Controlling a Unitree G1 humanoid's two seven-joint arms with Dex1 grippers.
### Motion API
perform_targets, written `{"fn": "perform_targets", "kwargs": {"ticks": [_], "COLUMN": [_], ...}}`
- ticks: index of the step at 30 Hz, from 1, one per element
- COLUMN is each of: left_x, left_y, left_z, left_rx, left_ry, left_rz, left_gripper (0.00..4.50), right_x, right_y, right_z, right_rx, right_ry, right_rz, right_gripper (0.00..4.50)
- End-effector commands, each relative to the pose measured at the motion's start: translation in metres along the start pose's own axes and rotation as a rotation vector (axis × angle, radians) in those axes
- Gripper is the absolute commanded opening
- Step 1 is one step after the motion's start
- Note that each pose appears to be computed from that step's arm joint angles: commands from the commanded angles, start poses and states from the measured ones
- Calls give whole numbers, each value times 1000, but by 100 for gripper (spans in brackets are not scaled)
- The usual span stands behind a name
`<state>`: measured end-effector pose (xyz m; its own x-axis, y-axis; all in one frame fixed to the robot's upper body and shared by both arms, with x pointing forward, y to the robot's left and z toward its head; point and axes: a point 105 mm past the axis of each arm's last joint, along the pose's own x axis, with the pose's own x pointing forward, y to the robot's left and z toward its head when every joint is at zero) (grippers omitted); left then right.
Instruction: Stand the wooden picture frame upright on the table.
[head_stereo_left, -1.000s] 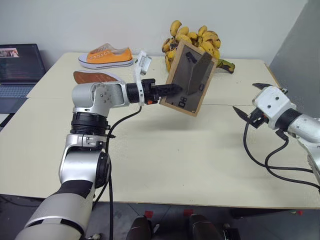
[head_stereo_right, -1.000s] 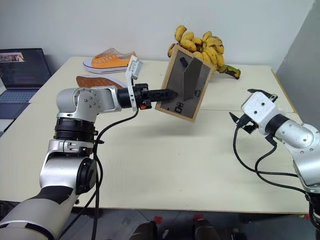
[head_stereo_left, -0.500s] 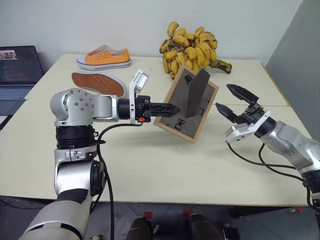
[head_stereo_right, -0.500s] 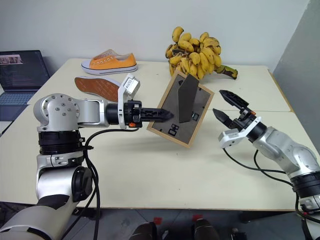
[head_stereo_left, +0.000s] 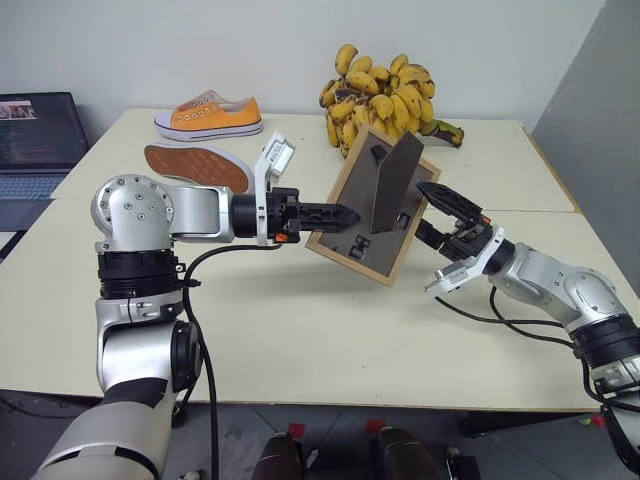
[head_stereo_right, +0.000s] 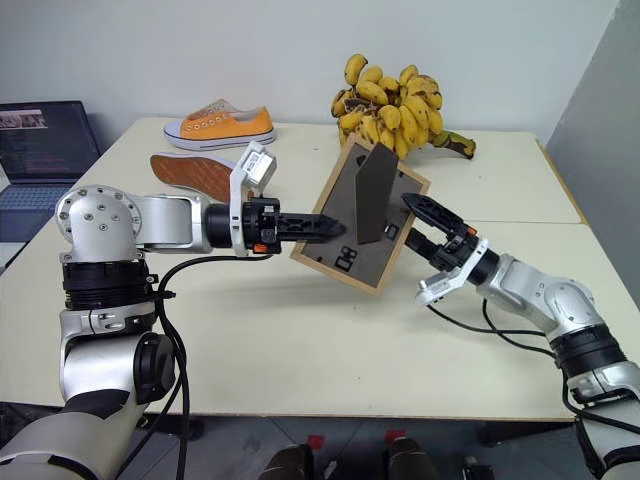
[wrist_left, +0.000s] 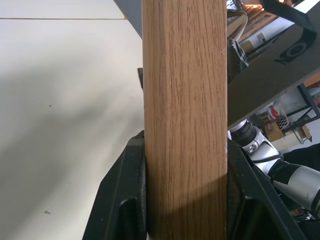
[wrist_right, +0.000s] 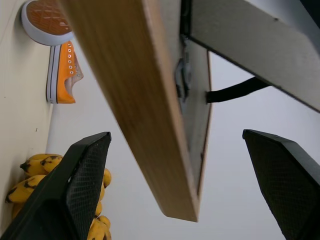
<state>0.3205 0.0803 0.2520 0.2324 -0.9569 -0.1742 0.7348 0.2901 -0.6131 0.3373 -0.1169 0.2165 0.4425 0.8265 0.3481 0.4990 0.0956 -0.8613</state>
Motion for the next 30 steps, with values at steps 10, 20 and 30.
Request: {"fn": "perform_targets", "kwargs": {"ticks": [10, 20, 30], "left_x": [-2, -2, -1], "left_y": [-18, -16, -16], "left_z": [5, 6, 5], "left_rx": [53, 45, 48], "left_ry": [-12, -16, -10], "left_rz": [-43, -34, -33], "left_gripper": [128, 128, 128], "right_x": [13, 14, 14], "right_y": [-12, -12, -14], "right_z": [-12, -11, -12], "right_rx": [-22, -33, -44], "right_ry": [-20, -30, -28], "right_rz": [-54, -60, -68], "right_gripper": [398, 174, 145]}}
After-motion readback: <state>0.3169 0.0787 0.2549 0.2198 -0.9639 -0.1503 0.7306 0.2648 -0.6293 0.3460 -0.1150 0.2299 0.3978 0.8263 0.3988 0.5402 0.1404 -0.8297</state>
